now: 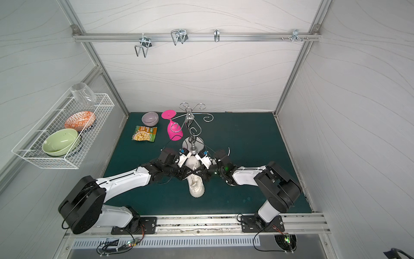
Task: Tie the shoes
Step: Cross the shoelace with the shoelace, then tie the shoelace on the shoe.
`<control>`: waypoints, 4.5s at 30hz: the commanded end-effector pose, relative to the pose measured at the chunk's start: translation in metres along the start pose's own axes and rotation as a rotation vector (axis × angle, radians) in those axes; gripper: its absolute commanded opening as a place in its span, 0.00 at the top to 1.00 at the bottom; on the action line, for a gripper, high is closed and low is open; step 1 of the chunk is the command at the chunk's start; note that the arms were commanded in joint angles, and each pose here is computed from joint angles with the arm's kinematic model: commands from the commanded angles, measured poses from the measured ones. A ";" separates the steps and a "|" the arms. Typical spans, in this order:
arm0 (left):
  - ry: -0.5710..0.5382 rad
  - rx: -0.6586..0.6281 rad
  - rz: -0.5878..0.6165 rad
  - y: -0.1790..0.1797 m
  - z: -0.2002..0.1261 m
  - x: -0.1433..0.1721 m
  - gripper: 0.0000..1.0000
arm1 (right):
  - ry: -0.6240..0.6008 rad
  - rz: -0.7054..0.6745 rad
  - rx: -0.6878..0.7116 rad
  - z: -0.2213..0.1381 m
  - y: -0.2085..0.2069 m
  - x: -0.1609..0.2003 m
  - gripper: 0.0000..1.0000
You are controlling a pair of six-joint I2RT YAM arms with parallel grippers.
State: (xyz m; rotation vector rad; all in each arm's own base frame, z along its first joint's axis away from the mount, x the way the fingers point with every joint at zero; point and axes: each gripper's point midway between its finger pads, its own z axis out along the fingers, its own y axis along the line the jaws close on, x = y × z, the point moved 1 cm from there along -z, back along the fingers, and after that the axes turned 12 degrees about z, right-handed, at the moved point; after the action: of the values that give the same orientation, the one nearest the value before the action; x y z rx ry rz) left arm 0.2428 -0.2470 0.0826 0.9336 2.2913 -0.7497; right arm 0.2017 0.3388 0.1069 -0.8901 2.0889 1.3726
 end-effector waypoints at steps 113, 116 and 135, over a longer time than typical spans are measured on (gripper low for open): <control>0.212 -0.158 -0.838 0.025 -0.067 0.090 1.00 | -0.036 0.267 0.493 -0.068 -0.013 -0.019 1.00; 0.206 -0.147 -0.836 0.024 -0.067 0.087 1.00 | -0.107 0.345 0.523 -0.065 -0.019 -0.028 1.00; 0.185 -0.096 -0.832 0.019 -0.062 0.086 1.00 | -0.229 0.470 0.530 -0.070 -0.016 -0.016 1.00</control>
State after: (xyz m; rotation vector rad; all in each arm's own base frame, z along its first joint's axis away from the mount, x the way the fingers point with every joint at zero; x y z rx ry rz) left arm 0.1826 -0.1530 0.0596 -0.0679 2.8915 -0.8472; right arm 0.2223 0.2737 0.1221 -0.0360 2.4415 0.9358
